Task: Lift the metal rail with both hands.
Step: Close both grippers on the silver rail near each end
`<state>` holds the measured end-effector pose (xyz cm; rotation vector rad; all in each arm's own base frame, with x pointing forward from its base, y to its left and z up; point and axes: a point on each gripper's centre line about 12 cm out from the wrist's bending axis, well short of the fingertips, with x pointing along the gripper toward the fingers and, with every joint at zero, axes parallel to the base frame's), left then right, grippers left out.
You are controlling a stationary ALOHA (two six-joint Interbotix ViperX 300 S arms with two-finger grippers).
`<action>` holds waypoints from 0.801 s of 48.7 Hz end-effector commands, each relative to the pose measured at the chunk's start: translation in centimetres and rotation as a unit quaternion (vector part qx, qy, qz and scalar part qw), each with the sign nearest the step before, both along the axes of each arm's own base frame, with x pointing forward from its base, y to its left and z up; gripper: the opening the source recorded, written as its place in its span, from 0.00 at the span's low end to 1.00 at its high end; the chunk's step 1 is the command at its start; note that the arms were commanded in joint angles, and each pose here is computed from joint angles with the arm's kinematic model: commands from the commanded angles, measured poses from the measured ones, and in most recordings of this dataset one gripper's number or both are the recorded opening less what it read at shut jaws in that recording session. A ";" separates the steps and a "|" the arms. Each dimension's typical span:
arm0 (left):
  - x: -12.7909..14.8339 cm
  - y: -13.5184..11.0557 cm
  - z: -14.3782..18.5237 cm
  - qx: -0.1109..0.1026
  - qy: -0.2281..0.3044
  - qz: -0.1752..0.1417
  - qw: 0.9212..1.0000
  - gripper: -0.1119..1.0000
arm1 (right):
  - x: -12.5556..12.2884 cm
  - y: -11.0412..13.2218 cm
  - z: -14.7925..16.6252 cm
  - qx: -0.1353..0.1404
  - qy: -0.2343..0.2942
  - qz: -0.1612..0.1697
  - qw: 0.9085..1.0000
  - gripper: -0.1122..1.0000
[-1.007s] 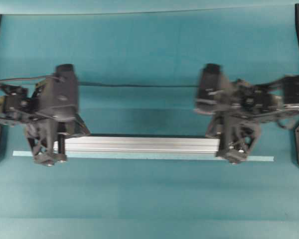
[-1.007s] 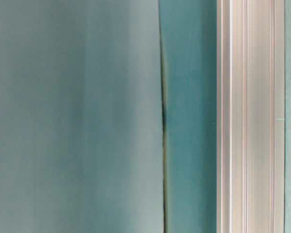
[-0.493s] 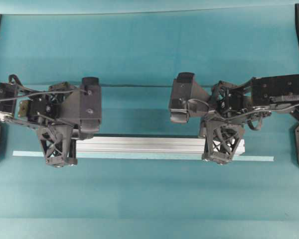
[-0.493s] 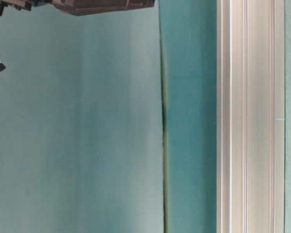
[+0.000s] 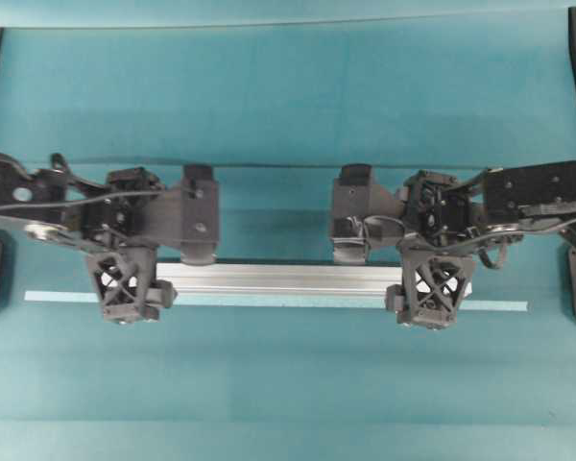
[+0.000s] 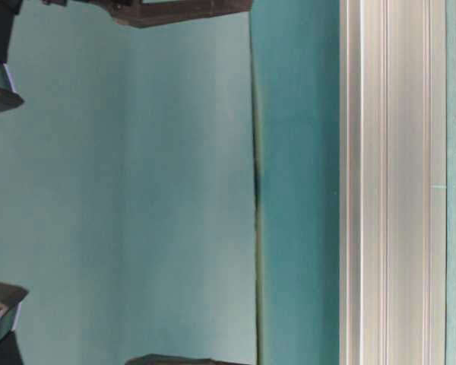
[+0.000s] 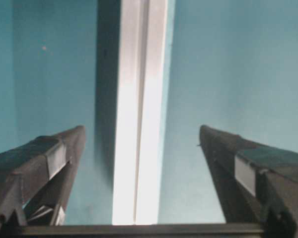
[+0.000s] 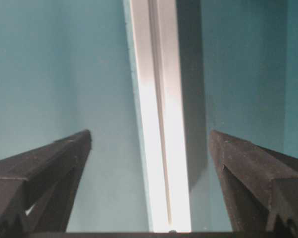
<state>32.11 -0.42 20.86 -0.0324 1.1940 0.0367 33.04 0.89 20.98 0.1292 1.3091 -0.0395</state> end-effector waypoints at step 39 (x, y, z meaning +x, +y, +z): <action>1.5 -0.3 -6.6 0.004 0.025 -0.016 1.000 0.99 | 1.6 0.3 -6.5 -0.011 0.033 0.020 0.999 1.00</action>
